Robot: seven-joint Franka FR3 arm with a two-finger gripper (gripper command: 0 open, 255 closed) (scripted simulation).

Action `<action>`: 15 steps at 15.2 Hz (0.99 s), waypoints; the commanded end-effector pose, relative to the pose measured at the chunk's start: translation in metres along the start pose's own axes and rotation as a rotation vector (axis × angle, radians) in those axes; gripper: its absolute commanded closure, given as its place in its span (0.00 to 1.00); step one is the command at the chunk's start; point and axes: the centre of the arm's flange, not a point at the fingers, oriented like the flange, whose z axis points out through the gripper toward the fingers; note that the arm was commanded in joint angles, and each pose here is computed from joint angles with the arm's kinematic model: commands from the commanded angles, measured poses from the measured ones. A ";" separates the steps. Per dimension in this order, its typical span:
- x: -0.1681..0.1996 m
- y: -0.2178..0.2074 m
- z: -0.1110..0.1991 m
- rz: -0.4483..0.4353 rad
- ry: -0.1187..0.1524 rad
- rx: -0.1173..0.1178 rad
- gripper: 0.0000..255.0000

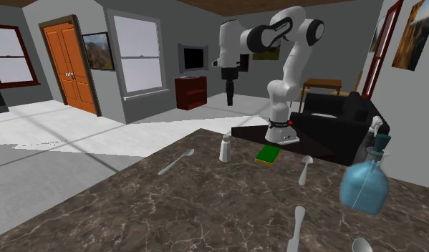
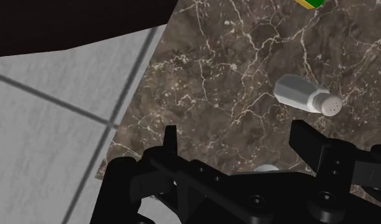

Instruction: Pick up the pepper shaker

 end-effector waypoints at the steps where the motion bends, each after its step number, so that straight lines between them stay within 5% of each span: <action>1: 0.003 -0.022 0.012 0.006 0.002 0.003 0.00; 12: 0.028 -0.146 0.081 0.035 0.007 0.009 0.00; 15: 0.029 -0.149 0.093 0.036 0.007 0.009 0.00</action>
